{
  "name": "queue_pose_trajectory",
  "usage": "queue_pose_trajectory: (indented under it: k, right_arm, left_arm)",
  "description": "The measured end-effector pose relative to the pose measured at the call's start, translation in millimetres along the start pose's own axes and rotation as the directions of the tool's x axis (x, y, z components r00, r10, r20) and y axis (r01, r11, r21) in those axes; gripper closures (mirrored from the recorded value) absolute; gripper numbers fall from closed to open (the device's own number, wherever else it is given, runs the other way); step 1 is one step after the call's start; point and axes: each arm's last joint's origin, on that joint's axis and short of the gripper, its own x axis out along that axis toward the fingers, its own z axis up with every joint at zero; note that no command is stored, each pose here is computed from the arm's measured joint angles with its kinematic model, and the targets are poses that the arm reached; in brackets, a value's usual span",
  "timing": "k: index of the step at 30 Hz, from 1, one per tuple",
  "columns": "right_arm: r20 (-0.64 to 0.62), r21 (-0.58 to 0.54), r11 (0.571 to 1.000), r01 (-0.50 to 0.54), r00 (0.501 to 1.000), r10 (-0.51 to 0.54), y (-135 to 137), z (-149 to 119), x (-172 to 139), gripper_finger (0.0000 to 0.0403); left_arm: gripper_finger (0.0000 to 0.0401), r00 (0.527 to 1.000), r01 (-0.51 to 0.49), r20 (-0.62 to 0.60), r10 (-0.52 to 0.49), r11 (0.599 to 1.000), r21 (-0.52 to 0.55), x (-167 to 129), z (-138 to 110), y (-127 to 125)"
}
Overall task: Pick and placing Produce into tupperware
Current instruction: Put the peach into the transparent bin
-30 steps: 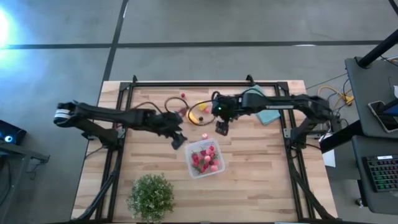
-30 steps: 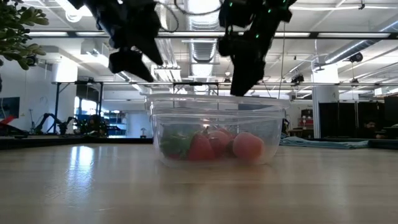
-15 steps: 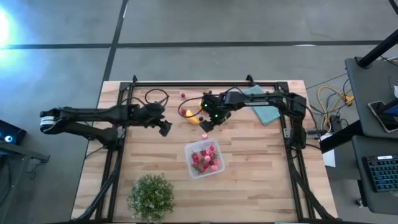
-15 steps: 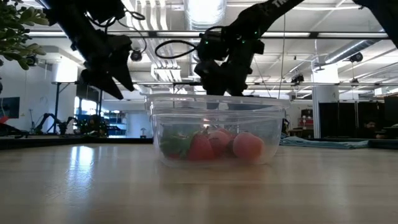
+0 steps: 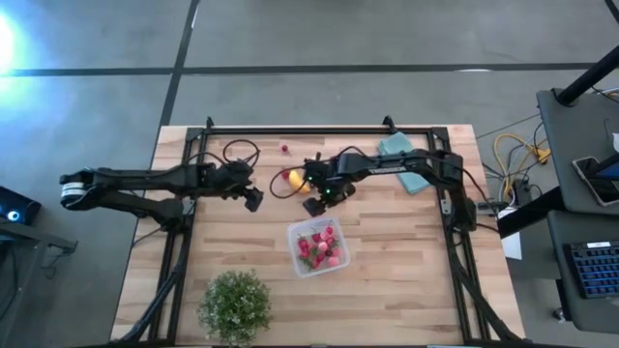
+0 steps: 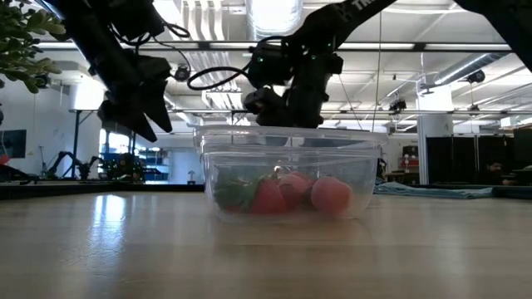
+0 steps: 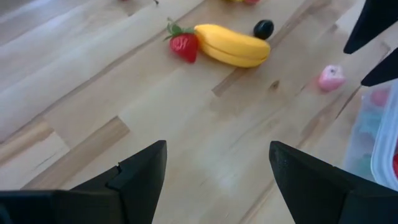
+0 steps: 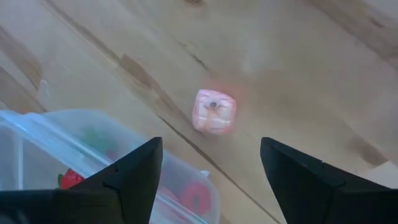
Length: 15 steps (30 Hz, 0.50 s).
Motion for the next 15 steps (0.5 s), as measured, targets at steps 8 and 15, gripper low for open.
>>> queue_pose_trajectory:
  k: [8, 15]
  right_arm:
    - [-0.002, 0.009, 0.999, 0.032, 1.0, -0.032, -1.1, 3.0, 15.5, 0.0168]
    - [0.031, -0.018, 1.0, 0.015, 0.999, -0.014, 5.4, 12.1, 20.5, 0.017]
  left_arm:
    - [0.0132, 1.0, 0.007, 0.011, -0.007, 1.0, -0.003, 0.0, 1.0, -0.7]
    - [0.0132, 1.0, 0.008, 0.011, -0.008, 1.0, -0.003, 0.5, 0.8, -0.7]
